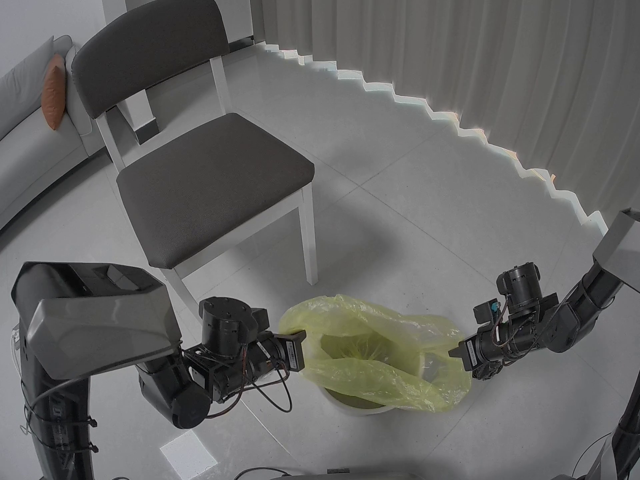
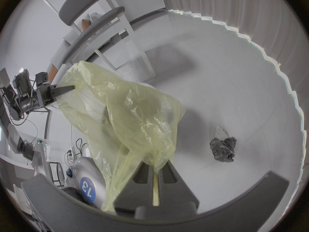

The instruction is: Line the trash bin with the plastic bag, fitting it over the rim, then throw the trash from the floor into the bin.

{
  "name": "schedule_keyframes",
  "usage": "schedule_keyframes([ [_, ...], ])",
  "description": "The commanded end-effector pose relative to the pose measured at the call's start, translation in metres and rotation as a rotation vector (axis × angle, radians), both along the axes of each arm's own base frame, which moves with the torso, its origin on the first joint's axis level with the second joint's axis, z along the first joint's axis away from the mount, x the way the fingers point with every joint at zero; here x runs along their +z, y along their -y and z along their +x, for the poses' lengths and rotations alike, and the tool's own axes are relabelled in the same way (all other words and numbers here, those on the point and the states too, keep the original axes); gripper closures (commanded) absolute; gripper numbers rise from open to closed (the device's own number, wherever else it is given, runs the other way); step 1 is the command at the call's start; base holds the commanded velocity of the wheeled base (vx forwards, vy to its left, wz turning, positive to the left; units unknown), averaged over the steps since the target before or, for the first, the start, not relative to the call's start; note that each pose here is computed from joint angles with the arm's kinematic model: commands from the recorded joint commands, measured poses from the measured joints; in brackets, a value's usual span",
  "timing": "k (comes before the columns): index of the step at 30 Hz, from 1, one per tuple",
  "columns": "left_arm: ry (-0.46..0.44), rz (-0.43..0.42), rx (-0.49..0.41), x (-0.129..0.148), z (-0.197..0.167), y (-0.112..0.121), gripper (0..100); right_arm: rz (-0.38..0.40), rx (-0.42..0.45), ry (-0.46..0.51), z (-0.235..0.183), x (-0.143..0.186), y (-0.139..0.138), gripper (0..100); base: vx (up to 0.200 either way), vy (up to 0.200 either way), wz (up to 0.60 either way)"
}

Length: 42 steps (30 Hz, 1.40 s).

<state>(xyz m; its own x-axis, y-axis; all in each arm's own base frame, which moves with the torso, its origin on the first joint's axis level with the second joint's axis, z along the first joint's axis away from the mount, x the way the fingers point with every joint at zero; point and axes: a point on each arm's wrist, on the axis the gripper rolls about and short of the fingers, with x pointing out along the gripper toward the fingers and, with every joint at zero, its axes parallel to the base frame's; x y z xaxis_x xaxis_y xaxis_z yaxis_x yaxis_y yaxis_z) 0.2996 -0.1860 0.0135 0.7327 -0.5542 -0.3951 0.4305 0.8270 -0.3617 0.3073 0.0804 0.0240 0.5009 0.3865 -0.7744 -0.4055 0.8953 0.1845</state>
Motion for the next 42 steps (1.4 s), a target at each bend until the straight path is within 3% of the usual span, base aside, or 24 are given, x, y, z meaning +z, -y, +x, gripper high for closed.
schedule_keyframes([
  [1, -0.068, 0.042, -0.015, -0.029, -0.015, -0.003, 100, -0.016, 0.015, -0.026, -0.015, 0.000, 0.003, 100, 0.000, 0.000, 0.00],
  [9, -0.104, 0.057, 0.009, -0.036, -0.036, -0.028, 100, -0.042, 0.061, -0.006, -0.048, 0.017, 0.010, 100, 0.000, 0.000, 0.00],
  [21, -0.086, 0.047, -0.005, -0.029, -0.054, -0.035, 100, -0.049, 0.068, -0.033, -0.066, 0.037, 0.013, 100, 0.000, 0.000, 0.00],
  [30, -0.072, 0.049, -0.019, -0.042, -0.050, -0.026, 100, -0.065, 0.064, -0.109, -0.055, 0.010, 0.012, 100, 0.000, 0.000, 0.00],
  [42, -0.081, 0.057, -0.016, -0.063, -0.032, -0.019, 100, -0.065, 0.059, -0.121, -0.013, -0.041, 0.002, 100, 0.000, 0.000, 0.00],
])
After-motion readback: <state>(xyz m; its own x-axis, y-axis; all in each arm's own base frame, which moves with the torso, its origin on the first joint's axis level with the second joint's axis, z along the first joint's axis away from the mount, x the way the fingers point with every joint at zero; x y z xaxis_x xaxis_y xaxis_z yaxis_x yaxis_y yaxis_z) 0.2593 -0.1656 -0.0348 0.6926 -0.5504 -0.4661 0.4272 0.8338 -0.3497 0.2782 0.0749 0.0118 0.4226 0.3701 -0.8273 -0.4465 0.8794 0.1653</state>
